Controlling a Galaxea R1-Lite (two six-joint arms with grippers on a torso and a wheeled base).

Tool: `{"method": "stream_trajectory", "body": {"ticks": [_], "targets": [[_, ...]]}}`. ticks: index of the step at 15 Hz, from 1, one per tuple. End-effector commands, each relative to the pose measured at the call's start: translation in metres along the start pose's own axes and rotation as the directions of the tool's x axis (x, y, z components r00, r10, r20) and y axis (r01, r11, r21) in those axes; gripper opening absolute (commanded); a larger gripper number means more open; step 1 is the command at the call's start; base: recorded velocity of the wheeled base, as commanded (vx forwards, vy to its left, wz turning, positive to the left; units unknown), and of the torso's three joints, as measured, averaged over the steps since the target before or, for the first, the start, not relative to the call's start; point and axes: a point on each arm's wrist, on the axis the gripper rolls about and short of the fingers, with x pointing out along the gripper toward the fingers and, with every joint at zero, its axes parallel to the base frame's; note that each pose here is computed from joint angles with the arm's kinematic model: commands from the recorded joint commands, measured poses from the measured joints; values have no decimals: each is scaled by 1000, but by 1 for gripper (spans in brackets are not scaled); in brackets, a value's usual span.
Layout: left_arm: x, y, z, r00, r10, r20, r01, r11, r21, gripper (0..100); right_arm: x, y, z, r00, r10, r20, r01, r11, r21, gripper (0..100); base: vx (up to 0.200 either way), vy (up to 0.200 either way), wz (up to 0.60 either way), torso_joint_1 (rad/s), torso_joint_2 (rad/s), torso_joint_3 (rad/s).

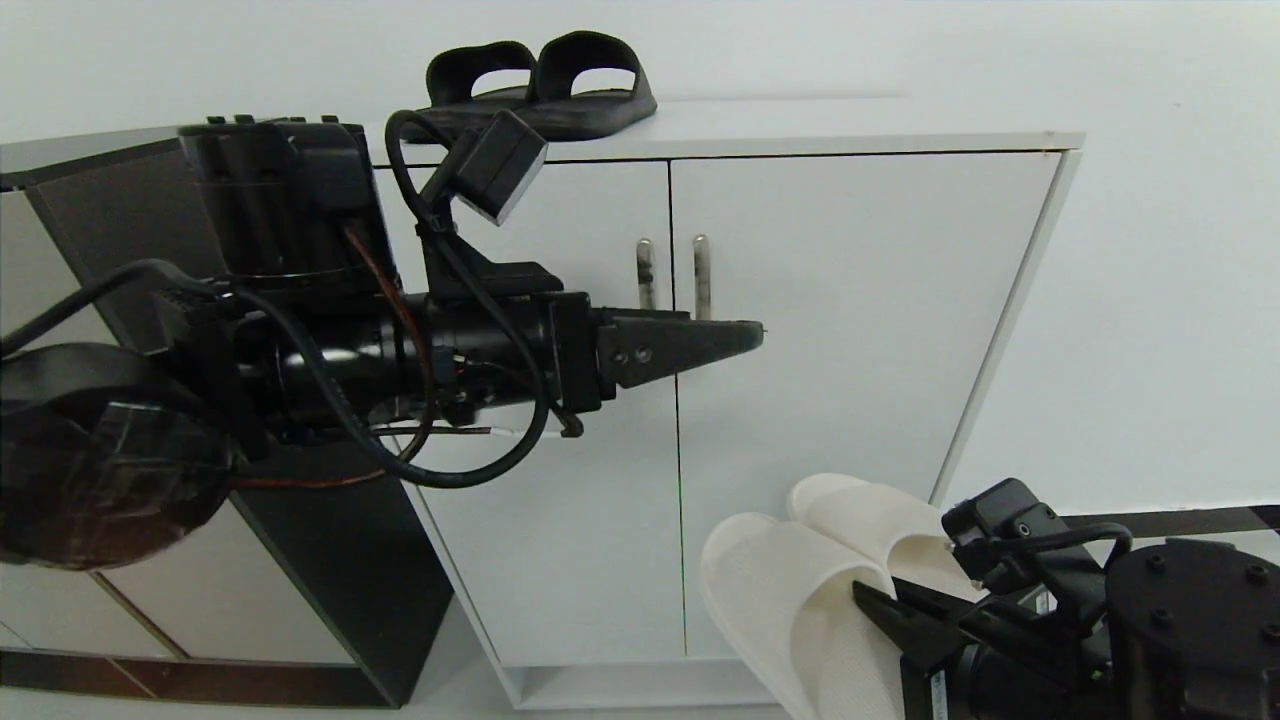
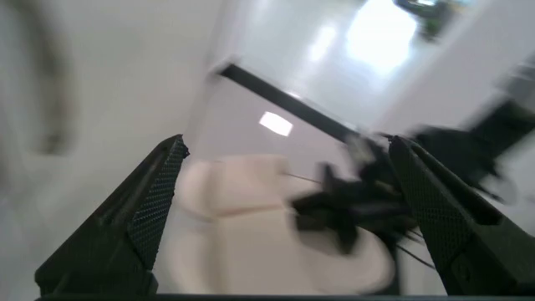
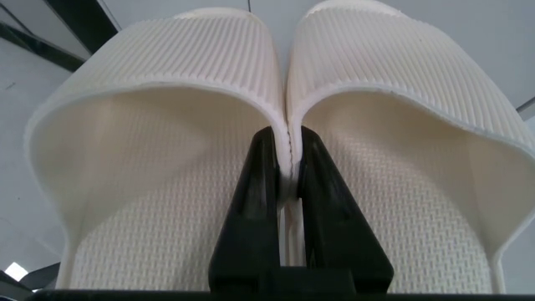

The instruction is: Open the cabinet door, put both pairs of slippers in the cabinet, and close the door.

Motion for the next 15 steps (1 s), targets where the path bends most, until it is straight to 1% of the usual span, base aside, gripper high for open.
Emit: {"method": "stream_trajectory", "body": {"ticks": [1,2,3,7,8,10,12,13,15], "targets": [[14,13,-7,997,80,-8,-80,996,34,100,0,0,0,1000,1,1,-1,1000,1,0,0,0,0,0,0,0],[17,11,-8,996,92,-7,-92,995,49,100,0,0,0,1000,1,2,-1,1000,1,0,0,0,0,0,0,0],[20,11,-9,995,97,-7,-97,994,51,100,0,0,0,1000,1,2,-1,1000,1,0,0,0,0,0,0,0],[25,17,-4,994,111,7,-112,992,59,100,0,0,-1,1000,2,-2,-2,1000,-1,0,0,0,0,0,0,0],[27,18,-3,992,122,14,-123,990,62,100,0,0,-2,1000,10,-7,-10,1000,-1,0,0,0,0,0,0,0],[30,20,0,990,136,43,-139,987,76,100,-1,0,-2,1000,26,-8,-26,1000,-1,0,0,0,0,0,0,0],[34,25,-1,985,168,46,-171,982,75,100,-1,0,-2,1000,26,-8,-26,1000,-1,0,0,0,0,0,0,0],[36,29,-3,982,183,41,-186,980,77,100,-1,0,-2,1000,26,-10,-26,1000,-1,0,0,0,0,0,0,0],[38,33,-5,981,191,38,-194,978,80,100,-1,0,-2,1000,25,-11,-25,1000,-2,0,0,0,0,0,0,0]]}}
